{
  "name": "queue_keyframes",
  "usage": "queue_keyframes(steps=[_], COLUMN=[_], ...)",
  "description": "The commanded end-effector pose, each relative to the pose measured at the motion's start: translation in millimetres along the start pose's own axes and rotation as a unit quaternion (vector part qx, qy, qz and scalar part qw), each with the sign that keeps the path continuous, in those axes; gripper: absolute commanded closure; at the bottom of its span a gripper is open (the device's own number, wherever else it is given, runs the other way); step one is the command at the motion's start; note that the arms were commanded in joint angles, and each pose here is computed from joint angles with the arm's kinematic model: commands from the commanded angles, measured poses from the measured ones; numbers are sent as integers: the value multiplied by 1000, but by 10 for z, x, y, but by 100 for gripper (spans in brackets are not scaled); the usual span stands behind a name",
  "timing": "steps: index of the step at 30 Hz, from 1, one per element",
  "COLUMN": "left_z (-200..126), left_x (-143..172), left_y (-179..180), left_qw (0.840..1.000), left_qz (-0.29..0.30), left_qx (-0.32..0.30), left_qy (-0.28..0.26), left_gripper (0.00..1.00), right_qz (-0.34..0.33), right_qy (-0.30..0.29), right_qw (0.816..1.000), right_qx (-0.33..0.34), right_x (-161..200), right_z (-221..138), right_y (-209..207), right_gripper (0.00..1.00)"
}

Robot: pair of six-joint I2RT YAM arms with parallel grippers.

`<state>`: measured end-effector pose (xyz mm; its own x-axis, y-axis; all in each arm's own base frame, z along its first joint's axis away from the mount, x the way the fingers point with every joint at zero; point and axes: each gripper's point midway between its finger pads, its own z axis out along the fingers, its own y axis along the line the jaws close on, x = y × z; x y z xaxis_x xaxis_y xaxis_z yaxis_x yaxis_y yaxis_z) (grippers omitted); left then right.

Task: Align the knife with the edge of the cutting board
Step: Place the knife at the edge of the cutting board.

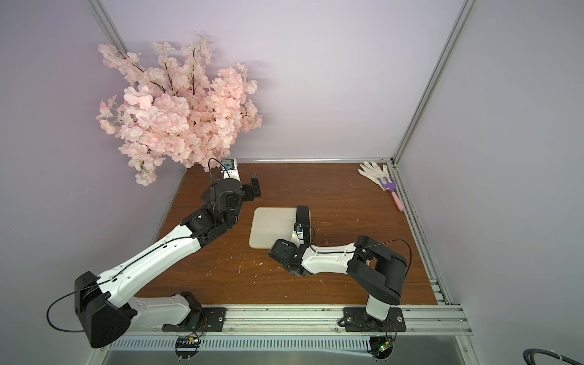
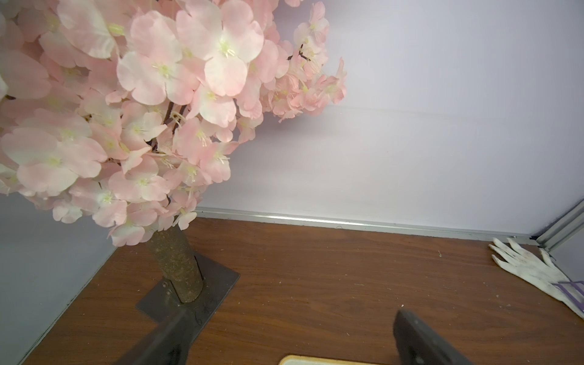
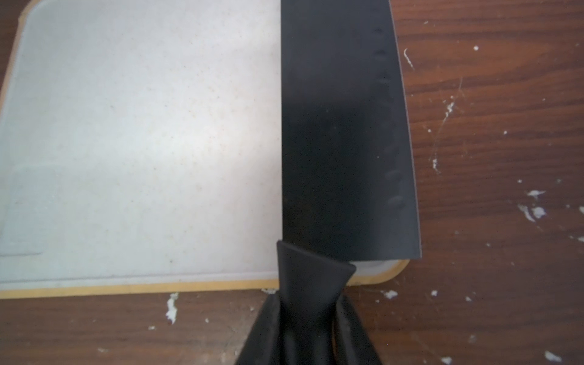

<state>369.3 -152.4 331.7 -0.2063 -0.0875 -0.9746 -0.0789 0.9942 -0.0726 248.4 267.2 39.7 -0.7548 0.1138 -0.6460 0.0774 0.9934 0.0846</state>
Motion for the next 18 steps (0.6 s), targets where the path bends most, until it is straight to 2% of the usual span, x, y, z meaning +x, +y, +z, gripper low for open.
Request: queue_keyframes(steps=[1, 18], left_z=[22, 1], left_x=[10, 1], left_y=[12, -29], left_qw=[1000, 1000], left_qz=[-9, -17], left_qx=[2, 18], left_qy=[3, 6], left_gripper=[0, 0], right_qz=[15, 4], right_qy=[-23, -22], right_qw=[1000, 1000], right_qx=[-9, 4], right_x=[-130, -160], right_z=[-81, 5], right_y=[48, 89], right_gripper=[100, 100])
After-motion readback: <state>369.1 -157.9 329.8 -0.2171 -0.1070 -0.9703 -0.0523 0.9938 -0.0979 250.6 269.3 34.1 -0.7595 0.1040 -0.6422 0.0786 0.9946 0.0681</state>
